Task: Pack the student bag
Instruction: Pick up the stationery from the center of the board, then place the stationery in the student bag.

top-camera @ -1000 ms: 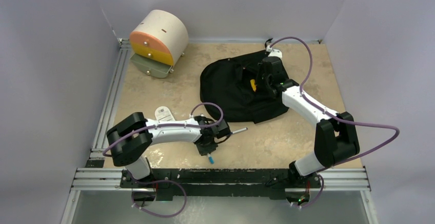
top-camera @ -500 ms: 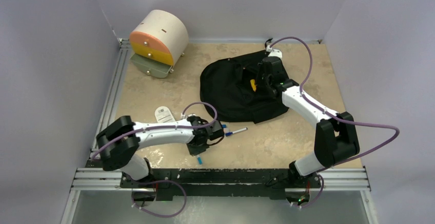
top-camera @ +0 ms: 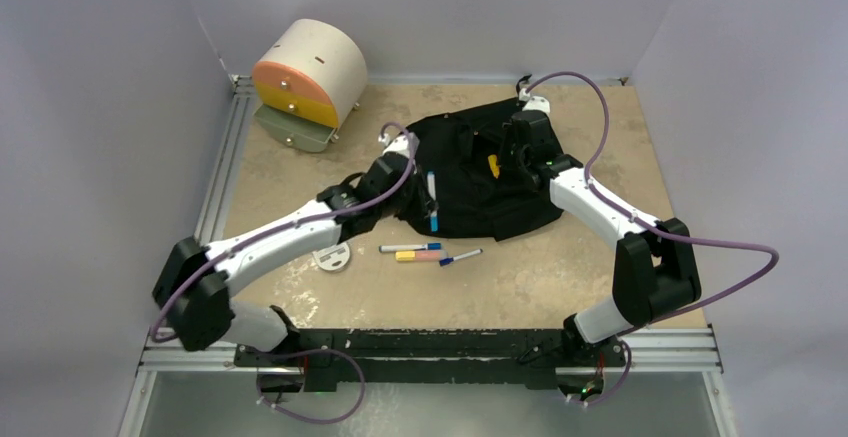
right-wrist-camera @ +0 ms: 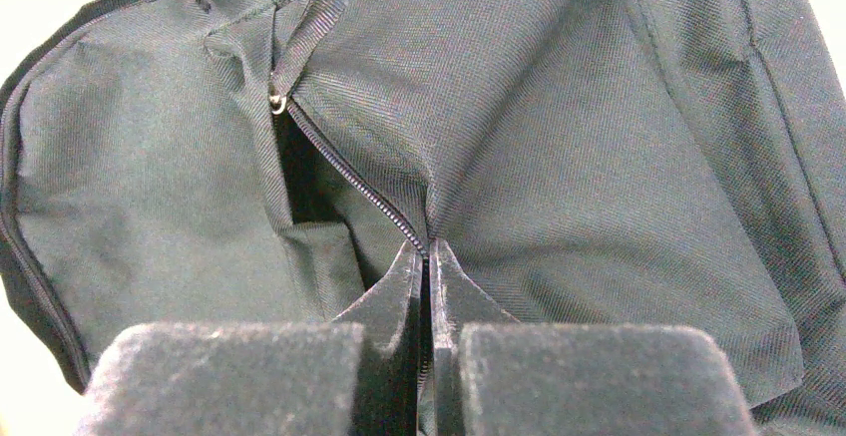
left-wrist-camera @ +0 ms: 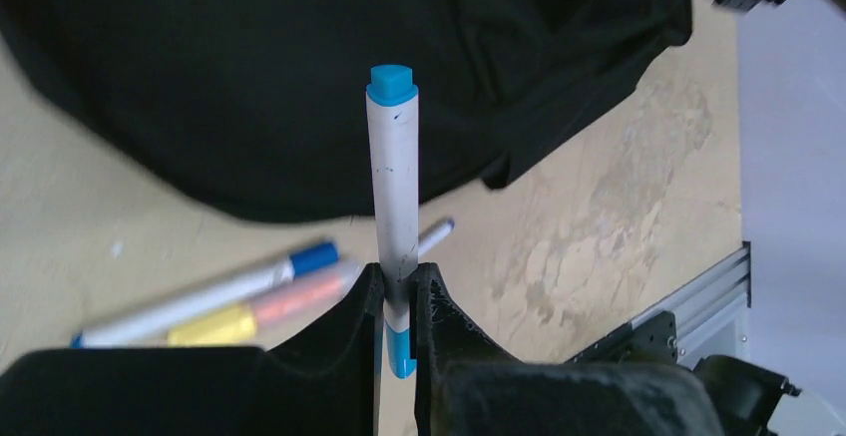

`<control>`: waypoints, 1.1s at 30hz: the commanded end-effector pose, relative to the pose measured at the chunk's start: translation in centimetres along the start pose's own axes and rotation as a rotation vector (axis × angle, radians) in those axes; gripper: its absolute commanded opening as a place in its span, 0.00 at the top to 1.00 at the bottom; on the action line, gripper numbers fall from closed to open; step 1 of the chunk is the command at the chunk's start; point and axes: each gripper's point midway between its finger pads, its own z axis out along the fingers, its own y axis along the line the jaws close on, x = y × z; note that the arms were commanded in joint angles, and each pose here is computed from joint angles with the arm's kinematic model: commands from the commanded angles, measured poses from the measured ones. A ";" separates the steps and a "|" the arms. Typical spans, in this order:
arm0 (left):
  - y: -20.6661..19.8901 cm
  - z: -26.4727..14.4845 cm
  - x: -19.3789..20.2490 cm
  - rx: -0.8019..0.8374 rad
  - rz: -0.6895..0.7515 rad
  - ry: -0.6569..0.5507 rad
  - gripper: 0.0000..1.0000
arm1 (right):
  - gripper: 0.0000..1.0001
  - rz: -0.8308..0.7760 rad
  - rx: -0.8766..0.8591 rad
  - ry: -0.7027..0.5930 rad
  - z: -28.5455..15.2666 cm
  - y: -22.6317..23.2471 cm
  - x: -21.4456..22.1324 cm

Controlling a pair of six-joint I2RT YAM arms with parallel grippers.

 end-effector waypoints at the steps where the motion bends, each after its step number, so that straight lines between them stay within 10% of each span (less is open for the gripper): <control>1: -6.3 3.1 -4.7 0.303 0.149 -0.062 1.00 | 1.00 0.026 -0.033 -0.059 -0.8 1.1 -2.3; 12: -9.5 10.4 -10.3 0.467 0.162 -0.022 1.00 | 1.00 0.057 -0.127 -0.103 -1.5 2.3 -3.2; 33: -8.5 13.5 -8.7 0.440 -0.030 0.196 1.00 | 1.00 0.084 -0.091 -0.106 -1.7 1.8 -3.7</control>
